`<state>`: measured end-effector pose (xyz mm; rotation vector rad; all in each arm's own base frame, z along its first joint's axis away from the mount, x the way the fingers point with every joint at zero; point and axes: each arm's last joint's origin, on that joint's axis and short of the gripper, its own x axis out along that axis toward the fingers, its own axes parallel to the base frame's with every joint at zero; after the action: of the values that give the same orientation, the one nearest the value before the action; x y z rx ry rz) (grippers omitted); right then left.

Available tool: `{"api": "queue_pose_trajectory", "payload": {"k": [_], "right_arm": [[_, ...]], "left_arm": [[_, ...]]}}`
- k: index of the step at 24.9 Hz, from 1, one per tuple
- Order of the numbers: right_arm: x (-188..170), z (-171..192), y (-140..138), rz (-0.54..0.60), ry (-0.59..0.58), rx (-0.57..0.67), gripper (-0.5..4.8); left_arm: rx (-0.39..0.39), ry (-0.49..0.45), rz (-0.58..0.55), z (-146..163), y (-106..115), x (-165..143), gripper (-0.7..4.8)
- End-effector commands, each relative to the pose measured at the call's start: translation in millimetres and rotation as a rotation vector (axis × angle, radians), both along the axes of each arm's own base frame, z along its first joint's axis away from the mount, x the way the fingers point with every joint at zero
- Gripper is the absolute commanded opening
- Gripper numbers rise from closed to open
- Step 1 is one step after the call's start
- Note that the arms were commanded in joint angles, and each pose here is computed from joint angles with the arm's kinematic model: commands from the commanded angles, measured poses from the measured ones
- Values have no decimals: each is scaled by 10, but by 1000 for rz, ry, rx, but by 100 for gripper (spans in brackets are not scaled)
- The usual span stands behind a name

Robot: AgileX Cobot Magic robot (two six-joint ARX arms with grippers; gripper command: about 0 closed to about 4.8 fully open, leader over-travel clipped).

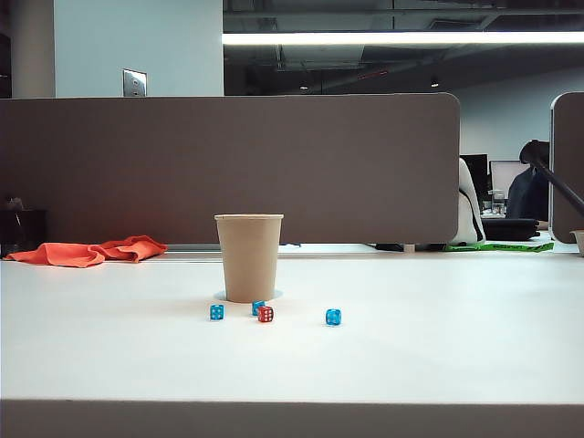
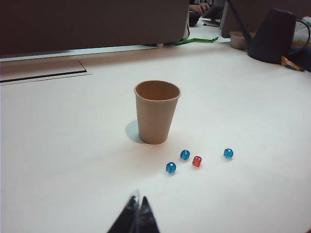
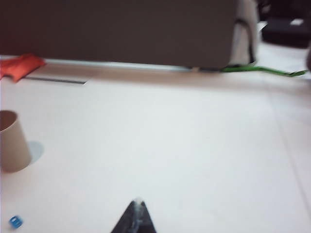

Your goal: Pick up the dice with a different color and drop it into the paper cup.

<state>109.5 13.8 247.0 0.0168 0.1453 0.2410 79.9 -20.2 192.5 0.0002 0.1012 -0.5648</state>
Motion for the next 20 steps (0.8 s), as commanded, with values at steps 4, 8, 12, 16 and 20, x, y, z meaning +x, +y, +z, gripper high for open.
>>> {"api": "queue_pose_trajectory", "payload": {"k": [4,8,12,16,20], "right_arm": [[365,196,315,91,113,-84,-2],[552,261,624,116,135,-135,-2],[708,259,951,148,146,-174,-2],[863,183,1312,174,195,-204,-2],[1031,83,1609,194,263,-162,-2]], "left_arm": [[39,-47,-1,37,-75,-15,-6],[65,-63,-15,38,-120,-28,-6],[89,-77,-24,36,-139,-34,-6],[121,-97,-21,36,-139,-34,-6],[153,-116,-11,35,-136,-32,-6]]}}
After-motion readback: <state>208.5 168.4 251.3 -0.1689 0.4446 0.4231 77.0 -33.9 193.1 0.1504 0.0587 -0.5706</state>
